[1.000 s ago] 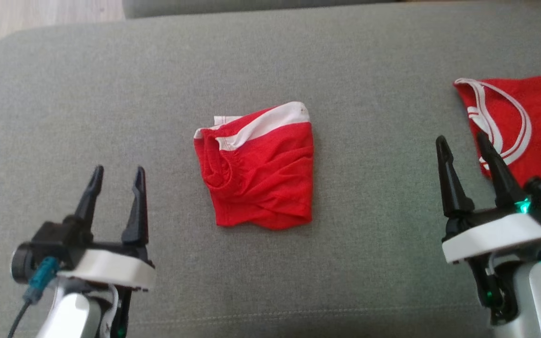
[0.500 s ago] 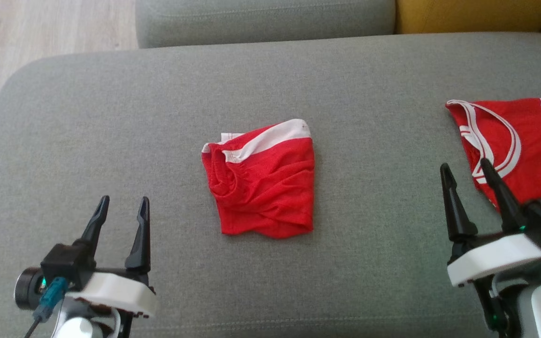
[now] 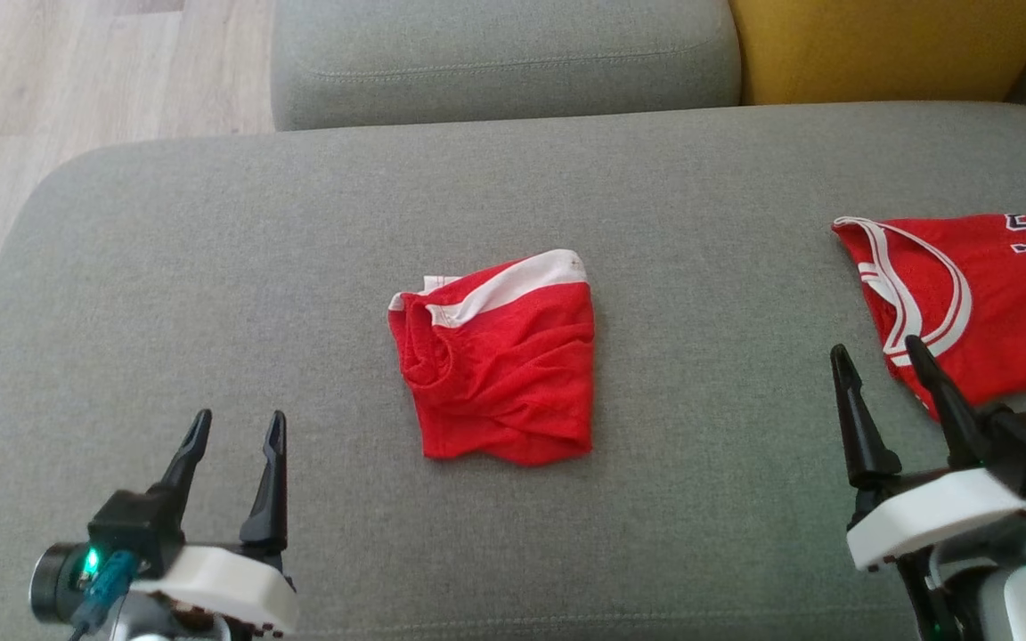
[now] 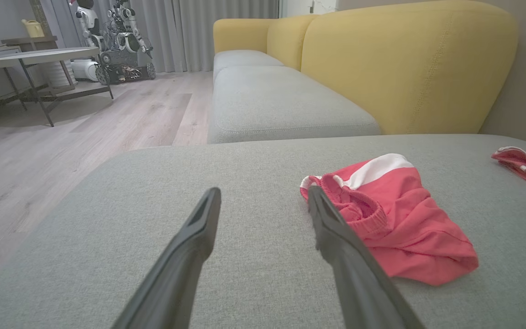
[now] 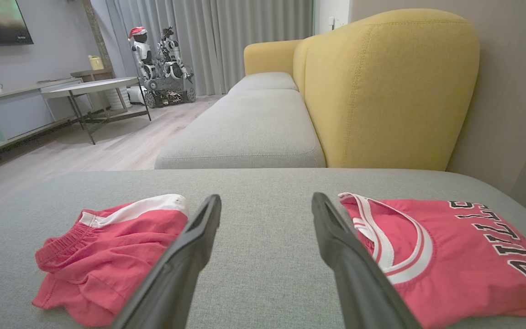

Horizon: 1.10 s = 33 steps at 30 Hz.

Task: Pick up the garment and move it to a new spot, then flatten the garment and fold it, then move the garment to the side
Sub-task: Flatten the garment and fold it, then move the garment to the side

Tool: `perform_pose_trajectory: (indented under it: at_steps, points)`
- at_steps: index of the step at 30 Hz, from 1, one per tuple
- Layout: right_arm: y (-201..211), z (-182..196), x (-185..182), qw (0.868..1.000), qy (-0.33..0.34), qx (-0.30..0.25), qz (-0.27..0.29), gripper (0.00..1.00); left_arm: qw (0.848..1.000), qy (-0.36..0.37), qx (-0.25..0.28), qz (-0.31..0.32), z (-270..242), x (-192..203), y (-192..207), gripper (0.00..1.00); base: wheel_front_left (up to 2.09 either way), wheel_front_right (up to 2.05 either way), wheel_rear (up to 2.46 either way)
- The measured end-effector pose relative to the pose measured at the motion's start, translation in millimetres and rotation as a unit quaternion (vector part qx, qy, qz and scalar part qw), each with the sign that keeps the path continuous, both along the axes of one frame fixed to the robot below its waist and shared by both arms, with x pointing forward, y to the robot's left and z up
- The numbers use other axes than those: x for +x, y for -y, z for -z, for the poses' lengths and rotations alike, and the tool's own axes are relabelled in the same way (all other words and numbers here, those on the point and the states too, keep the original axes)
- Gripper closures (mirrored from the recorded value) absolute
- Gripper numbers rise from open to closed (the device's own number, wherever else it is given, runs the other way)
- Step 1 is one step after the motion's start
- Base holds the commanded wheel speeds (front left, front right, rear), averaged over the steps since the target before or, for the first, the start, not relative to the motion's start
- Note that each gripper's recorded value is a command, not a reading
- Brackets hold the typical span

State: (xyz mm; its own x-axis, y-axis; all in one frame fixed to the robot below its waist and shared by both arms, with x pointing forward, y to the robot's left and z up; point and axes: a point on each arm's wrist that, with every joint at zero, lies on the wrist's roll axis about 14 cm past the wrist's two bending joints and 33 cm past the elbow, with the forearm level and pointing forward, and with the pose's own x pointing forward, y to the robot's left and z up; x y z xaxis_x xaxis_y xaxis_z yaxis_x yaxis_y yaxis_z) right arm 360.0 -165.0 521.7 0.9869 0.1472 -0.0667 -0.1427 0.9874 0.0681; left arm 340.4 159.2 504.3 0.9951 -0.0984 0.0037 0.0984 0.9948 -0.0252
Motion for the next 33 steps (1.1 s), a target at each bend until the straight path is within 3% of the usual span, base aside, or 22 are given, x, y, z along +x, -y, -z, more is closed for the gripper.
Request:
perform_pose_trajectory:
  at_steps: [33]
  points:
    - [-1, 12, 1, 1.0, -0.022, 0.005, 0.002, 0.0, 1.0, -0.01, 0.001, -0.01, 5, 2, -6, 0.0, 0.0, 0.0, 0.0]
